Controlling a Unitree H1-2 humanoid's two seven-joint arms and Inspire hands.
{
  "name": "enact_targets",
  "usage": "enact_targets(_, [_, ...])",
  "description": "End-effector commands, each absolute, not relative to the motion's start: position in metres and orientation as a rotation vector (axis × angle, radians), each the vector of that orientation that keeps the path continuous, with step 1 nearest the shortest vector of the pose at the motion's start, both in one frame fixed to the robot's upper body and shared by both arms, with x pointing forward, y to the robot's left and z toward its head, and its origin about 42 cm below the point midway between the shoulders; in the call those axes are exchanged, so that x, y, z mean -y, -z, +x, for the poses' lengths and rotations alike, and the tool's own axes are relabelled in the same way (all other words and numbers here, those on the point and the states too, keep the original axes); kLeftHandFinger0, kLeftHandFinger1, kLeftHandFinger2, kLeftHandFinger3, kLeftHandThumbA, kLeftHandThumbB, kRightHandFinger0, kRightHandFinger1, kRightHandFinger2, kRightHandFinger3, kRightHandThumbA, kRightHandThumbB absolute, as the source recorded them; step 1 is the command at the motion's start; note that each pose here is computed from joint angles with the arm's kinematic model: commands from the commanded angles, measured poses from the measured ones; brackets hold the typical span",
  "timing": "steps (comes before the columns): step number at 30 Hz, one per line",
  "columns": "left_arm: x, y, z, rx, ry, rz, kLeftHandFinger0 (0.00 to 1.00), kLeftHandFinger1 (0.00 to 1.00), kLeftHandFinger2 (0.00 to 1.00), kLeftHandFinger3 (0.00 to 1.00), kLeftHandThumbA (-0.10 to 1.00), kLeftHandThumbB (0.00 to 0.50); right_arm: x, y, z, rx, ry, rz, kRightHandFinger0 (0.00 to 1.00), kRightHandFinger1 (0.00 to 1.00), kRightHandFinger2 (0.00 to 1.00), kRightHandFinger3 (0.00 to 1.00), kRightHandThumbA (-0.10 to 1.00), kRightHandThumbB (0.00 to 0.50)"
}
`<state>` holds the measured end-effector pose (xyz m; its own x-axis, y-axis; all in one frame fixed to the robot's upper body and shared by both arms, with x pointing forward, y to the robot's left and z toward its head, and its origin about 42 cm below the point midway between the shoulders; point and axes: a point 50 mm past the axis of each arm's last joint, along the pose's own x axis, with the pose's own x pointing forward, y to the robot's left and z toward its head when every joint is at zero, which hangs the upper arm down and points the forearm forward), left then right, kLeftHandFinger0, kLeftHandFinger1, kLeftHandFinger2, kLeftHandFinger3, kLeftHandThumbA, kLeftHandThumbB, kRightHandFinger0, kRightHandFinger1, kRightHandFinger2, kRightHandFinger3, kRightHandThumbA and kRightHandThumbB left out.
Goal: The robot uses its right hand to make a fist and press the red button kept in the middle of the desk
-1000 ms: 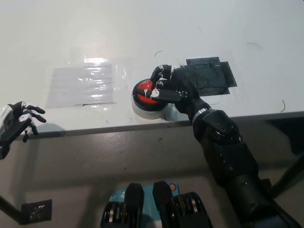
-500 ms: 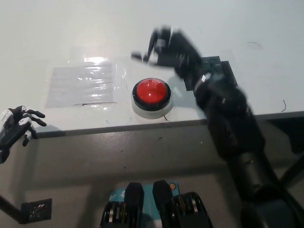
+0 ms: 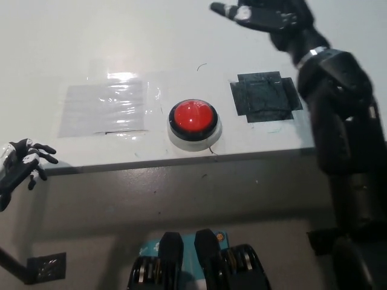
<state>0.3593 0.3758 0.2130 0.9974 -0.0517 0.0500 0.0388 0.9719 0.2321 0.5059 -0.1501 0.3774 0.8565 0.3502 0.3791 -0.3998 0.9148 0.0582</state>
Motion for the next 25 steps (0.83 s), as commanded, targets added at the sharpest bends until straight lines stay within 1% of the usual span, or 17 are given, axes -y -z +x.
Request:
enact_targets(1, [-0.381,-0.227,0.357,0.107,0.032,0.247,0.16,0.28,0.45,0.58,0.51,0.0,0.171,-0.4,0.494,0.423,-0.403,0.081,0.46,0.55,0.59,0.64,1.0,0.5])
enact_targets(3, [-0.381,-0.227,0.357,0.103,0.031,0.246,0.16,0.28,0.44,0.59,0.52,0.0,0.187,-0.396,0.488,0.421,-0.399,0.056,0.53,0.69,0.69,0.77,1.0,0.498])
enact_targets(4, [-0.381,-0.228,0.356,0.101,0.032,0.245,0.15,0.28,0.44,0.59,0.52,0.0,0.202,-0.391,0.485,0.419,-0.375,0.044,0.5,0.67,0.67,0.79,1.0,0.5])
enact_targets(6, [-0.381,-0.228,0.356,0.102,0.036,0.243,0.15,0.27,0.43,0.58,0.52,0.0,0.227,-0.379,0.482,0.412,-0.348,0.033,0.54,0.68,0.7,0.82,1.0,0.5])
enact_targets(7, [-0.384,-0.23,0.356,0.103,0.035,0.245,0.15,0.27,0.42,0.58,0.52,0.0,0.228,-0.378,0.482,0.411,-0.348,0.037,0.54,0.69,0.7,0.82,1.0,0.5])
enact_targets(8, [-0.384,-0.231,0.356,0.104,0.034,0.248,0.14,0.26,0.41,0.57,0.52,0.0,0.245,-0.37,0.478,0.398,-0.326,0.056,0.57,0.69,0.69,0.81,1.0,0.477])
enact_targets(9, [-0.386,-0.231,0.357,0.106,0.032,0.247,0.14,0.26,0.41,0.57,0.52,0.0,0.246,-0.369,0.478,0.397,-0.326,0.06,0.58,0.7,0.7,0.81,1.0,0.475])
enact_targets(10, [-0.385,-0.232,0.356,0.107,0.031,0.248,0.13,0.26,0.41,0.57,0.52,0.0,0.254,-0.366,0.474,0.395,-0.31,0.071,0.52,0.66,0.68,0.8,1.0,0.456])
enact_targets(12, [-0.386,-0.232,0.355,0.098,0.024,0.241,0.15,0.27,0.41,0.57,0.51,0.0,0.264,-0.363,0.461,0.389,-0.288,0.077,0.52,0.66,0.68,0.81,1.0,0.441])
enact_targets(14, [-0.386,-0.232,0.355,0.095,0.026,0.241,0.16,0.28,0.42,0.58,0.51,0.0,0.276,-0.356,0.454,0.376,-0.258,0.077,0.5,0.65,0.68,0.81,1.0,0.452])
enact_targets(15, [-0.387,-0.231,0.354,0.092,0.025,0.244,0.17,0.29,0.42,0.58,0.51,0.0,0.286,-0.348,0.446,0.372,-0.243,0.075,0.53,0.68,0.7,0.83,1.0,0.456])
enact_targets(17, [-0.388,-0.231,0.353,0.088,0.016,0.249,0.18,0.29,0.42,0.59,0.51,0.0,0.302,-0.336,0.433,0.351,-0.21,0.074,0.55,0.69,0.7,0.83,1.0,0.462])
enact_targets(18, [-0.388,-0.231,0.353,0.087,0.016,0.25,0.18,0.29,0.42,0.59,0.51,0.0,0.302,-0.336,0.432,0.349,-0.209,0.074,0.55,0.69,0.7,0.83,1.0,0.462])
enact_targets(19, [-0.39,-0.231,0.352,0.092,0.012,0.253,0.2,0.3,0.42,0.59,0.51,0.0,0.305,-0.332,0.43,0.346,-0.207,0.072,0.56,0.7,0.71,0.84,1.0,0.443])
enact_targets(21, [-0.391,-0.231,0.352,0.098,0.006,0.252,0.19,0.29,0.42,0.58,0.5,0.0,0.316,-0.321,0.42,0.321,-0.18,0.087,0.53,0.69,0.71,0.83,1.0,0.444])
enact_targets(22, [-0.391,-0.23,0.352,0.096,-0.006,0.252,0.19,0.3,0.46,0.59,0.48,0.0,0.326,-0.309,0.41,0.297,-0.156,0.095,0.53,0.68,0.71,0.83,1.0,0.444])
enact_targets(25, [-0.392,-0.231,0.353,0.095,-0.009,0.258,0.21,0.32,0.48,0.6,0.47,0.0,0.331,-0.301,0.401,0.284,-0.136,0.09,0.54,0.69,0.72,0.84,1.0,0.439])
